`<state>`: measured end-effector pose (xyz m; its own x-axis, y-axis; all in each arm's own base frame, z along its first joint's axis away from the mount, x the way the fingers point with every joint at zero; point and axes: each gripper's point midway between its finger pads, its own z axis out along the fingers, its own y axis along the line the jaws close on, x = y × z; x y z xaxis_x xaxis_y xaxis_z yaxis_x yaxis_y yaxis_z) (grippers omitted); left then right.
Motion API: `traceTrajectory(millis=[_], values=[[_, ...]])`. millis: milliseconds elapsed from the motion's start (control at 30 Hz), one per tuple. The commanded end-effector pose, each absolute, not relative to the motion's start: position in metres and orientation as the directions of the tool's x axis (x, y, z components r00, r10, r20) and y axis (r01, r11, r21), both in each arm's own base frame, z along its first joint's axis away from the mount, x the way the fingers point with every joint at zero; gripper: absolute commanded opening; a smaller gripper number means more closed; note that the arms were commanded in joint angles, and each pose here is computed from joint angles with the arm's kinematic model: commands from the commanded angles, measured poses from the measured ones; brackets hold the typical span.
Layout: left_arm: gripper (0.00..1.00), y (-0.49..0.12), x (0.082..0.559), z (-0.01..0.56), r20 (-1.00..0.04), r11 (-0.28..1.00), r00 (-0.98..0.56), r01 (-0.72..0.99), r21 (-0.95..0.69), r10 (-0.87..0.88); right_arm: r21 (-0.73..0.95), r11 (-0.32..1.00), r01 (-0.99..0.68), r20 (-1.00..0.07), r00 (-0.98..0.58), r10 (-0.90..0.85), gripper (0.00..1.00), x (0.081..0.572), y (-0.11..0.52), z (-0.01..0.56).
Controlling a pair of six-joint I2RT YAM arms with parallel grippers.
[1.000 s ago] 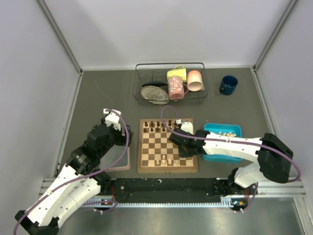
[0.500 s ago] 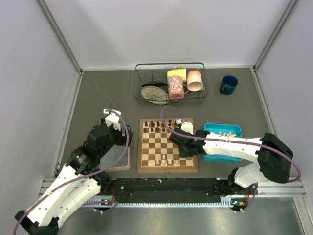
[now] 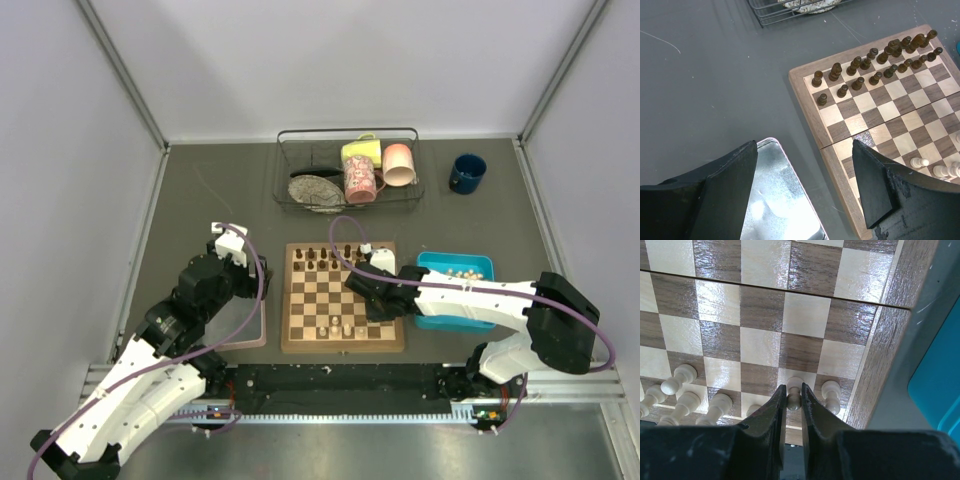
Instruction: Set up the chess pieces on the board
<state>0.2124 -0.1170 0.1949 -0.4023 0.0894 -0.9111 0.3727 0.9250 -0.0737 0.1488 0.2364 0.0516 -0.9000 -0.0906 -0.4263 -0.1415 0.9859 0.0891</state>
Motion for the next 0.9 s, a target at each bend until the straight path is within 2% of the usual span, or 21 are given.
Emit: traceTrajectory(millis=[0, 133, 400, 867], values=[[0.81, -0.122, 0.217, 0.209, -0.935, 0.918, -0.348, 0.388, -0.081, 0.064, 0.056, 0.987, -0.15, -0.442, -0.89, -0.11, 0.14, 0.15, 0.236, 0.055], [0.81, -0.122, 0.217, 0.208, -0.934, 0.918, -0.351, 0.389, -0.081, 0.067, 0.063, 0.987, -0.149, -0.445, -0.889, -0.106, 0.15, 0.151, 0.237, 0.057], [0.81, -0.122, 0.217, 0.209, -0.935, 0.918, -0.349, 0.389, -0.082, 0.065, 0.085, 0.983, -0.162, -0.456, -0.884, -0.106, 0.3, 0.154, 0.244, 0.063], [0.81, -0.121, 0.218, 0.208, -0.935, 0.921, -0.349, 0.383, -0.079, 0.065, 0.13, 0.974, -0.186, -0.464, -0.88, -0.106, 0.3, 0.155, 0.257, 0.069]])
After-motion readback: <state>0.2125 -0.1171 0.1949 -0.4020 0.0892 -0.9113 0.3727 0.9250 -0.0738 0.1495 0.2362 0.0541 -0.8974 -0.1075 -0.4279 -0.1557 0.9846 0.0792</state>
